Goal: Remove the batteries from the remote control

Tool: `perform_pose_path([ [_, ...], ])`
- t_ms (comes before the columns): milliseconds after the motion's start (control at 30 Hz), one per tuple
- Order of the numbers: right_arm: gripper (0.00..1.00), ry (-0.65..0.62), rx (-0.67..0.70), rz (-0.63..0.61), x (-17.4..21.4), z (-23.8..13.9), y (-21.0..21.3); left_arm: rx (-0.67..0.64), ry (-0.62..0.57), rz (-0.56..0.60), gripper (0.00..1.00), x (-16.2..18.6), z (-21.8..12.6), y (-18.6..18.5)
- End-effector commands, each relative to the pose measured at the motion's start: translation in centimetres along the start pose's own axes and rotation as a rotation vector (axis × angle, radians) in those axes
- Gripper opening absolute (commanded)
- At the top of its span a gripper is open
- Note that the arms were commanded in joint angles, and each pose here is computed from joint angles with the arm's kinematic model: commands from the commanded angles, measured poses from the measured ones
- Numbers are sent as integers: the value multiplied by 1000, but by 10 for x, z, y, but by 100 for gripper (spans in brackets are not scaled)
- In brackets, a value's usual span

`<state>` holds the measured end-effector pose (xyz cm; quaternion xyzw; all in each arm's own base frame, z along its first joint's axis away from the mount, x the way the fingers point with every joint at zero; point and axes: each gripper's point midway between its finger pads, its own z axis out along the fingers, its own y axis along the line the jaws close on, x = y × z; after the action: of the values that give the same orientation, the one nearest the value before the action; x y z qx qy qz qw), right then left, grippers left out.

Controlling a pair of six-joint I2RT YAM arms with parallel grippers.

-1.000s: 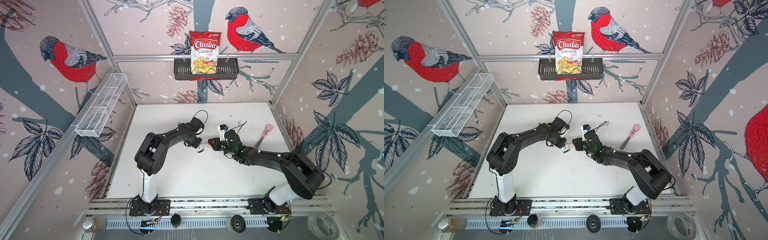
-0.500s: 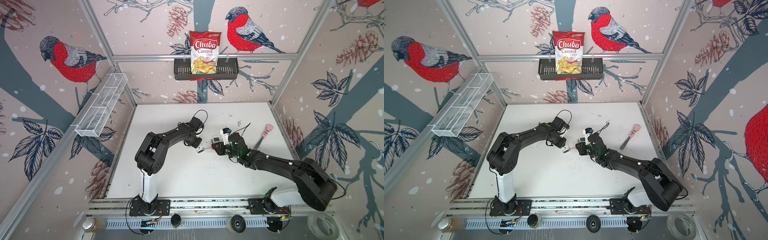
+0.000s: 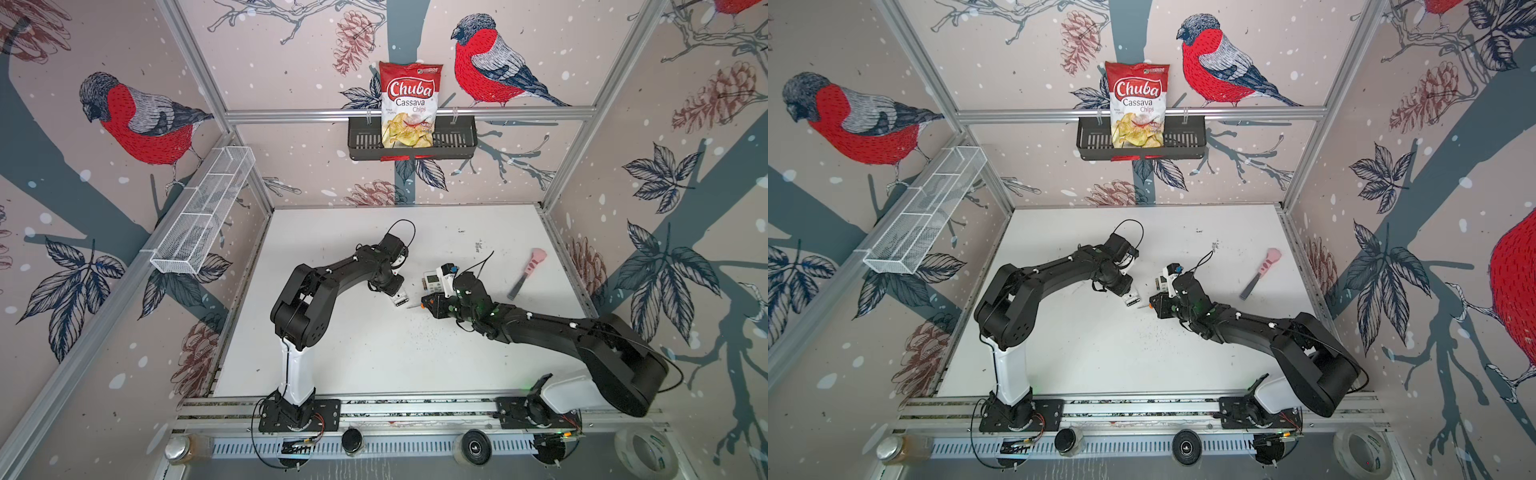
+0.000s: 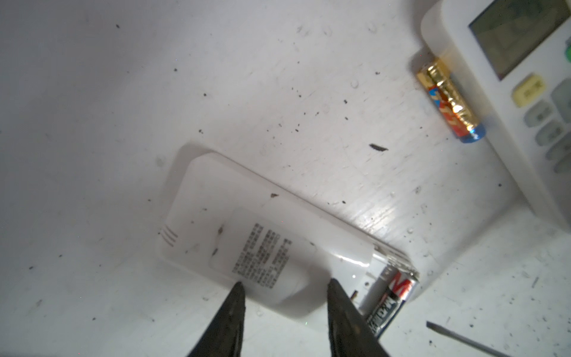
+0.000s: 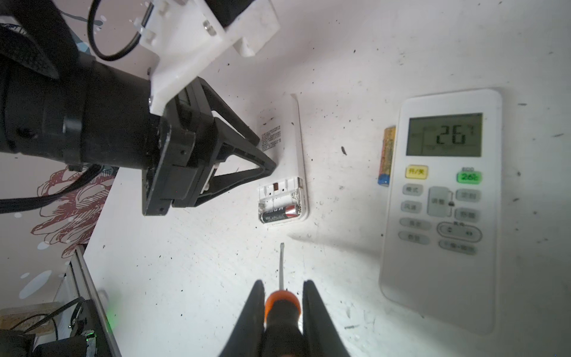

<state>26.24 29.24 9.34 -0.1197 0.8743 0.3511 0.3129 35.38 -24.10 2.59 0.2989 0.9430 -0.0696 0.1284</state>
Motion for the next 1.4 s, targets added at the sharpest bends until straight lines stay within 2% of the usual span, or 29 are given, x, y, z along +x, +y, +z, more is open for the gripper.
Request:
perform_pose_path([
  [0, 0, -40, -31, 1, -10, 0, 8, -12, 90, -2, 43, 24, 12, 3],
  [1367, 0, -37, -37, -1, -18, 12, 11, -9, 100, -3, 43, 24, 15, 4],
])
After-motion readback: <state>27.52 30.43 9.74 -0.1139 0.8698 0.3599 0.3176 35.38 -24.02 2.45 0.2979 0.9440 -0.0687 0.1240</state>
